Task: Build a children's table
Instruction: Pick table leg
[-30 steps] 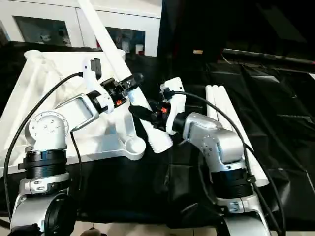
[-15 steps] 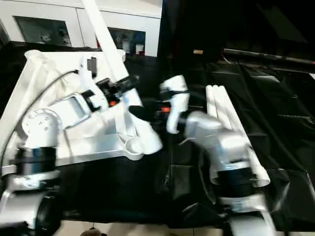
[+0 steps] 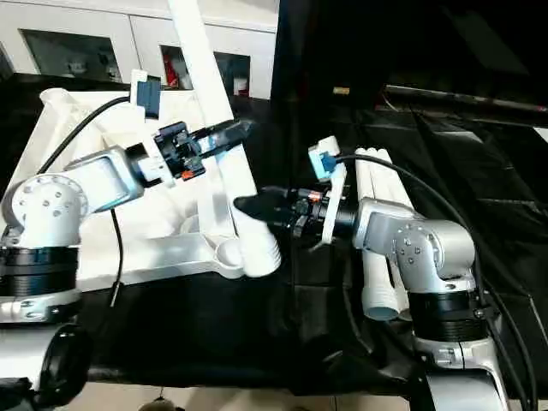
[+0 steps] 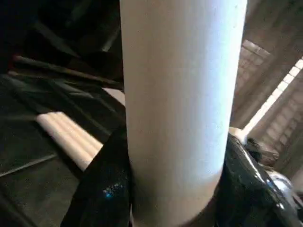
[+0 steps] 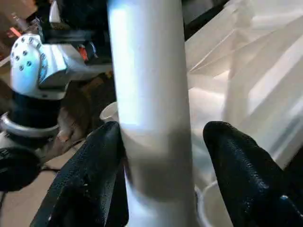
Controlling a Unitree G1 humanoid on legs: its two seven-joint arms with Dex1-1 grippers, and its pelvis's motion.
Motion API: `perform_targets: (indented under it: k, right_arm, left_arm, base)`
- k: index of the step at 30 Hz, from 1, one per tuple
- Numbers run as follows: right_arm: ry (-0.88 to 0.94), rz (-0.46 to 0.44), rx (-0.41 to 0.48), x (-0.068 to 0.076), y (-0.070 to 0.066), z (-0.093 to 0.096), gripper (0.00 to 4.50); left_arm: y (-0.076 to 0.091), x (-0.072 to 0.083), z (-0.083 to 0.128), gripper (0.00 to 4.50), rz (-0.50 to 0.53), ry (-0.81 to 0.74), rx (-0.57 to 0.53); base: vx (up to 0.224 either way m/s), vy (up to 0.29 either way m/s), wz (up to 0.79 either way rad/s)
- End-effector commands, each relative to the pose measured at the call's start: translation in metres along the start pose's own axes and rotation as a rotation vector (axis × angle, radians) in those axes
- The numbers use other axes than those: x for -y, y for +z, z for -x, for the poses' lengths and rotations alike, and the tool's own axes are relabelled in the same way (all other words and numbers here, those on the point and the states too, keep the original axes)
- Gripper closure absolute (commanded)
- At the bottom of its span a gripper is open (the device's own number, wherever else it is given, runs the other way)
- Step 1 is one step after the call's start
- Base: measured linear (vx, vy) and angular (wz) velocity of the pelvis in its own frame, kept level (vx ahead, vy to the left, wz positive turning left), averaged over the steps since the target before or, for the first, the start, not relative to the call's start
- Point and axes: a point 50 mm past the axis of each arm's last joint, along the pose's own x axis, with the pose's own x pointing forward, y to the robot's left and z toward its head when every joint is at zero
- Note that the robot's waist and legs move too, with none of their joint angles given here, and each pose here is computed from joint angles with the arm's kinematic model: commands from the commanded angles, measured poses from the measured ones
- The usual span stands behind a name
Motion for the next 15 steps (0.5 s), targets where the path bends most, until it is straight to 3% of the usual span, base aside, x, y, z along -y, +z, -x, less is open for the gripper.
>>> perform_targets:
  k: [1,8,15]
  right_arm:
    - [0.004,-0.012,-0.033,-0.002,-0.003,0.001,1.71]
    - [0.001,-0.019,-0.086,-0.005,-0.012,-0.004,2.28]
    - [-0.033,-0.012,-0.082,-0.003,-0.012,-0.006,2.55]
  left_arm:
    - [0.004,0.012,-0.006,2.65,-0.028,-0.102,-0.003]
    - [0.003,0.013,-0.006,2.66,-0.032,-0.110,0.000]
    - [0.003,0.010,-0.006,2.66,-0.030,-0.101,-0.005]
  base:
    - [0.000,0.000,0.00]
    - [0.000,0.000,0.00]
    - [0.000,0.000,0.00]
